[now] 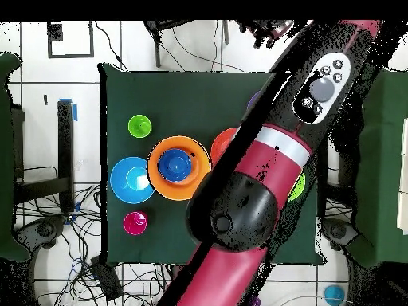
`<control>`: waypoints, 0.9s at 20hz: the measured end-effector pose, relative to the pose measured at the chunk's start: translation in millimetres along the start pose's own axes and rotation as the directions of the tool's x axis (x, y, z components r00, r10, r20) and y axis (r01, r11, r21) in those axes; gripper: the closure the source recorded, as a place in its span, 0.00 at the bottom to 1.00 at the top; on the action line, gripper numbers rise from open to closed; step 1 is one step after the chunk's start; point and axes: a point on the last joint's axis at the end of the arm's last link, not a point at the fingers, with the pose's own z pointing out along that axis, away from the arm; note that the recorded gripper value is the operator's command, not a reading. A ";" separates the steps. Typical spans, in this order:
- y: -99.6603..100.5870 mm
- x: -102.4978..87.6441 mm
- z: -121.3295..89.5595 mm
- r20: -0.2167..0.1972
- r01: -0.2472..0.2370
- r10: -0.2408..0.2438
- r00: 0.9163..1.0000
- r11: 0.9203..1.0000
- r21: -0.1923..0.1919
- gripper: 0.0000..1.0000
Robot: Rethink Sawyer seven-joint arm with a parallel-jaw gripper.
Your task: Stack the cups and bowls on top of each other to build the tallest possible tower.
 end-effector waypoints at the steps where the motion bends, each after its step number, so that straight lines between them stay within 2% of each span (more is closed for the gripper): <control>1: -1.2 0.6 0.2 0.001 0.002 -0.002 1.000 1.000 0.006 0.00; 3: -3.8 2.5 0.6 0.002 0.008 -0.008 1.000 1.000 0.018 0.00; 7: -9.1 15.7 5.6 0.009 0.044 -0.045 0.999 0.997 0.066 0.00; 10: -8.4 23.7 7.8 0.013 0.062 -0.063 0.998 0.995 0.083 0.00; 15: -3.8 46.9 13.9 0.016 0.092 -0.094 0.995 0.989 0.114 0.00; 18: -0.4 68.5 19.0 0.010 0.096 -0.099 0.995 0.987 0.132 0.00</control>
